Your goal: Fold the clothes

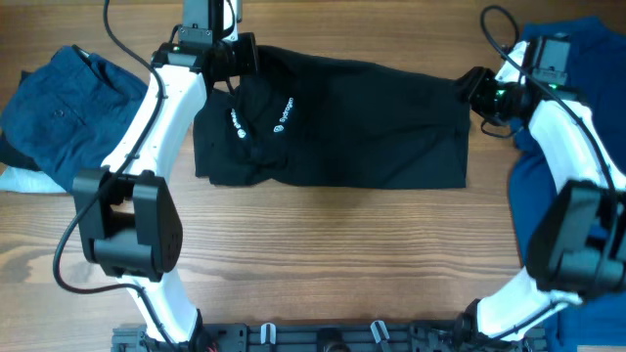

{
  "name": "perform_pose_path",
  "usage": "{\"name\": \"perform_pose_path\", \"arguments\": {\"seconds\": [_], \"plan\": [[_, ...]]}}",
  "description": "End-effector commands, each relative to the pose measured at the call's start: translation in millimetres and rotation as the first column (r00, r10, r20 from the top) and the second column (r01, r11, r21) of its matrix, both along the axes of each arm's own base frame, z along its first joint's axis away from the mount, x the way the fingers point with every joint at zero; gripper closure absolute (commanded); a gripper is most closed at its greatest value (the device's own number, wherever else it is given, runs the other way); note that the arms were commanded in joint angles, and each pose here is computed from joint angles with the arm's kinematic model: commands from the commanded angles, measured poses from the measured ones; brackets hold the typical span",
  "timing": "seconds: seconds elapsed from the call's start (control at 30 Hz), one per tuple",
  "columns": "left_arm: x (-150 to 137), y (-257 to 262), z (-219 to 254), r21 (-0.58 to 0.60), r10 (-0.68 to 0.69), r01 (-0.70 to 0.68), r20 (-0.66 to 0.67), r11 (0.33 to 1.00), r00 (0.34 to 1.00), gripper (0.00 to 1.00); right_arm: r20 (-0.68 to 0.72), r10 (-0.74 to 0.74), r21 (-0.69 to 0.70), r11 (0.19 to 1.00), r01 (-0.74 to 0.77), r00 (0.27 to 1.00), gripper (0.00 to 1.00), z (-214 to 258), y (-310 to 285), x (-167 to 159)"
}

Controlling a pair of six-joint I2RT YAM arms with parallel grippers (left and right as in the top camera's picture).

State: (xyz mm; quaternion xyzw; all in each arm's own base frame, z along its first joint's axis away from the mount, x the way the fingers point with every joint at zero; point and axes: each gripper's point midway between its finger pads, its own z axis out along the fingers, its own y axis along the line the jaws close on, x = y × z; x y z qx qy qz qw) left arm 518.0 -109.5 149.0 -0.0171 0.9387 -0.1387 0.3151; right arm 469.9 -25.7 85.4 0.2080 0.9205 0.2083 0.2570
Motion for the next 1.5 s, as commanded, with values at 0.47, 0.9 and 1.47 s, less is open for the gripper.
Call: {"name": "perform_pose_path", "arguments": {"seconds": [0.47, 0.9, 1.47], "plan": [[-53.3, 2.4, 45.9, 0.068, -0.039, 0.042, -0.047, 0.997, 0.998, 0.96, -0.001, -0.092, -0.149, 0.985, 0.091, 0.996, 0.37, -102.3, -22.4, 45.7], [-65.0, 3.6, 44.4, 0.074, -0.041, 0.047, -0.087, 0.996, 0.995, 0.96, -0.069, -0.008, -0.172, 0.985, -0.004, 0.998, 0.96, -111.5, -6.7, 30.4], [-99.6, 21.2, 82.7, 0.124, -0.002, 0.01, -0.069, 0.992, 0.998, 0.96, -0.06, 0.039, -0.108, 0.993, -0.046, 0.997, 0.96, 30.7, -6.9, -33.9]]}}
